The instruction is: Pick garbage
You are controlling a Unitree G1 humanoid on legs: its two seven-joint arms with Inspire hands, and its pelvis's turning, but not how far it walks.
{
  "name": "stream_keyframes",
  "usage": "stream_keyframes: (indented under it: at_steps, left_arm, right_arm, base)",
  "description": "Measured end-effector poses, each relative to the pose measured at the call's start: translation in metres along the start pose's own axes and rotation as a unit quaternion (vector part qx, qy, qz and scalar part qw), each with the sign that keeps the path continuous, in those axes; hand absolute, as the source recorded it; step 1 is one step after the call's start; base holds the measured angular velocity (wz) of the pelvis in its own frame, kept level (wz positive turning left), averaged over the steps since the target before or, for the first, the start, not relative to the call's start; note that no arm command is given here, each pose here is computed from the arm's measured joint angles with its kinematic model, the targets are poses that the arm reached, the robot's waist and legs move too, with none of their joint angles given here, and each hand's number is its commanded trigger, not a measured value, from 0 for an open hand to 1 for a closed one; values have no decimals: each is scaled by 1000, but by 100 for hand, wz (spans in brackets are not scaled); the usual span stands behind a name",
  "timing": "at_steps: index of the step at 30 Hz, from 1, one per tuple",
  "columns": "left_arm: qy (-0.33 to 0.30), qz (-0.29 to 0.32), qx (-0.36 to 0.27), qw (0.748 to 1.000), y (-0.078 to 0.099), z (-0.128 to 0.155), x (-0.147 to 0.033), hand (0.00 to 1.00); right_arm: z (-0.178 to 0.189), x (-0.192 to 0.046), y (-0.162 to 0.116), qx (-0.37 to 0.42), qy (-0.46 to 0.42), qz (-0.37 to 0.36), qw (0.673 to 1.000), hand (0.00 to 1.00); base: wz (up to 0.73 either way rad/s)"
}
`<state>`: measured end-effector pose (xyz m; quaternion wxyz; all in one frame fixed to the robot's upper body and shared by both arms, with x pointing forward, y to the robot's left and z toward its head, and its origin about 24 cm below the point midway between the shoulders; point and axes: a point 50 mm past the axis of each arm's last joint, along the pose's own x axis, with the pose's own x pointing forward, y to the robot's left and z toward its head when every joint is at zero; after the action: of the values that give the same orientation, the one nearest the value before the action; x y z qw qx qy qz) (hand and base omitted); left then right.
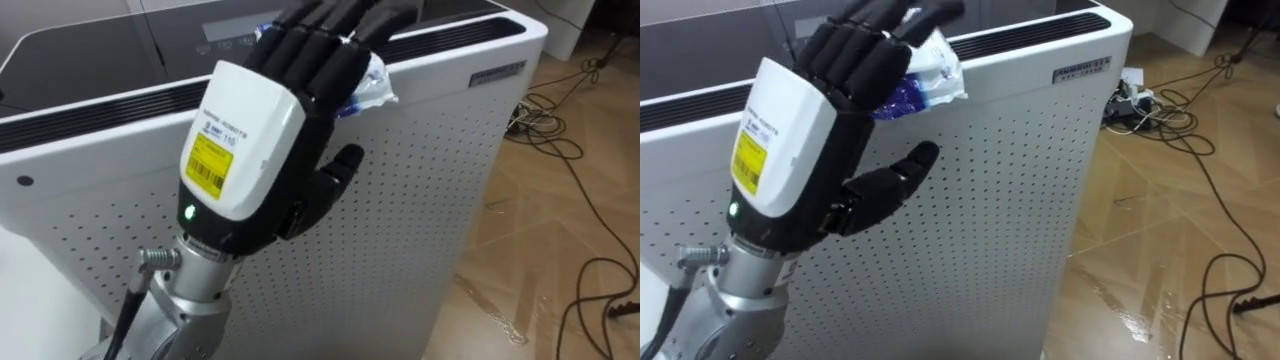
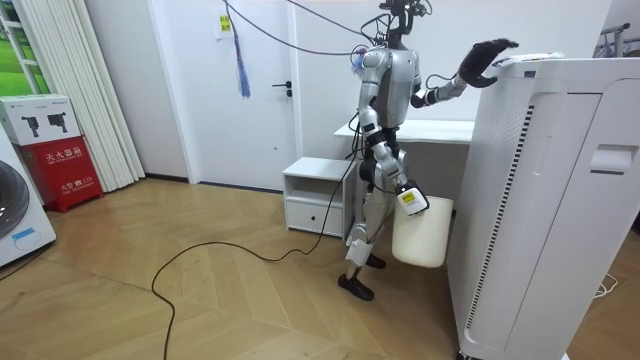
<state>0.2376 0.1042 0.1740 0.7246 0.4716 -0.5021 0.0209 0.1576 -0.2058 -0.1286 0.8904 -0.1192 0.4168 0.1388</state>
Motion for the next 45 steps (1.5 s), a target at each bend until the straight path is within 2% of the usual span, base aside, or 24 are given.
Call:
stream_keyframes:
  at_steps: [3,12,29,35,38,43,45]
  left_arm:
    - [5,-16,6,1000,-1,-2,0,100]
    - [7,2,22,1000,6,-7,8,100]
    - [17,-12,19,1000,3,-8,3,100]
    - [28,-20,-60,998,1,3,2,100]
    - [18,-32,-170,985,3,22,3,100]
    - [10,-54,-294,954,2,32,6,100]
    - [6,-63,-317,946,2,34,6,100]
  right_arm:
    - [1,0,-1,-6,3,6,1000,100]
    - [5,0,-2,-7,-2,8,1000,100]
    - [6,1,3,-2,1,15,1000,100]
    - [6,1,3,-5,1,18,1000,100]
    - [10,2,7,-19,-6,28,999,100]
    - [24,4,13,-28,-38,38,998,100]
    - [27,4,15,-36,-49,42,997,100]
  base:
    - [-2]
    - [-1]
    - [1]
    - [2]
    - [3]
    - [-1]
    - [0]
